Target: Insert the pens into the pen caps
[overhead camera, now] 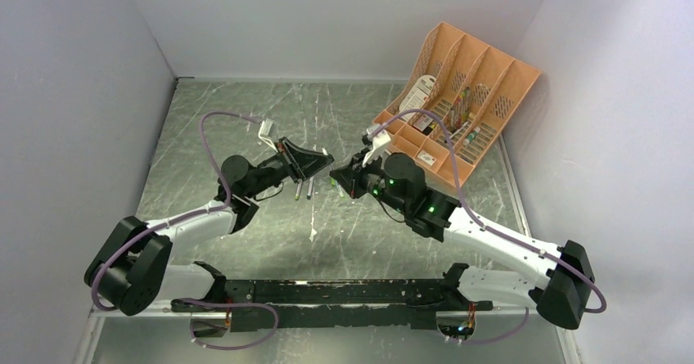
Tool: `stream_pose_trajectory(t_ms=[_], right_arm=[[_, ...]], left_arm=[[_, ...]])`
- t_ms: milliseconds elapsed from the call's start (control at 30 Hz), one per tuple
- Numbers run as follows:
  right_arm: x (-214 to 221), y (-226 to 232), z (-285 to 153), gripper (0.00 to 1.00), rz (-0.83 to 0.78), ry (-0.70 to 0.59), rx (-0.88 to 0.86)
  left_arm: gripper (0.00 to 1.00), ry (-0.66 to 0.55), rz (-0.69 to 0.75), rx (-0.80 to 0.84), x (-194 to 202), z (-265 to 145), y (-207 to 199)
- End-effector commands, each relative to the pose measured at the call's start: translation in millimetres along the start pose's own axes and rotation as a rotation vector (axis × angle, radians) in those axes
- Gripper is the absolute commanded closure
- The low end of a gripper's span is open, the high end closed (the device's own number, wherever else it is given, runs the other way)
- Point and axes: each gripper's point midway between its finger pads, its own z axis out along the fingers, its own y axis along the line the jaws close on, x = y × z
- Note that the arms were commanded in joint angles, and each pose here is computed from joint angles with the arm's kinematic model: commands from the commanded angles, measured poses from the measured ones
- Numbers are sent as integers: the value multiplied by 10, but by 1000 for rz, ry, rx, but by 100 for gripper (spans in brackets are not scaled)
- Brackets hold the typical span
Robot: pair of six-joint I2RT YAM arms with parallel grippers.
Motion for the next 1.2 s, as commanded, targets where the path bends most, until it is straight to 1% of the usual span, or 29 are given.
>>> stream_pose_trajectory(t_ms=[0, 133, 167, 233, 267, 300, 367, 500, 633, 667, 733, 767, 800, 833, 900, 967, 1033, 1167], right_arm=[[-173, 111, 28, 100, -9, -44, -32], [-165, 132, 19, 100, -10, -45, -47], [-148, 142, 18, 92, -14, -38, -53], [-109, 162, 15, 72, -18, -22, -65], [-89, 158, 12, 67, -17, -16, -67], [-70, 161, 9, 65, -17, -13, -70], [-42, 154, -7, 65, -11, -10, -70], [25, 123, -29, 65, -10, 4, -63], [69, 92, -41, 72, -12, 11, -54], [75, 81, -40, 78, -12, 10, -48], [57, 68, -42, 95, -11, 4, -39], [43, 59, -41, 100, -10, -1, -34], [26, 51, -42, 100, -10, -5, -28], [16, 49, -45, 100, -12, -10, -25], [-52, 59, -57, 100, -12, -35, -27], [-130, 74, -68, 100, -14, -61, -31], [-206, 94, -64, 100, -19, -79, -33], [-271, 109, -23, 100, -34, -88, -32]], left_arm=[[92, -9, 26, 96, -106, 78, -223], [93, -6, 22, 129, -114, 82, -293], [93, -11, 23, 128, -124, 77, -296], [93, -17, 32, 121, -149, 82, -299], [93, -15, 36, 115, -160, 86, -301], [93, -18, 43, 112, -177, 91, -307], [93, -26, 51, 108, -223, 108, -319], [93, -40, 70, 120, -315, 152, -387], [93, -64, 70, 140, -403, 183, -459], [93, -69, 68, 150, -422, 191, -484], [93, -68, 66, 165, -437, 209, -513], [93, -67, 66, 170, -437, 210, -524], [93, -69, 63, 168, -440, 208, -522], [89, -76, 60, 161, -447, 199, -514], [64, -75, 59, 148, -422, 173, -494], [50, -59, 60, 150, -376, 152, -510], [45, -39, 61, 157, -312, 134, -521], [46, -31, 38, 158, -200, 107, -512]])
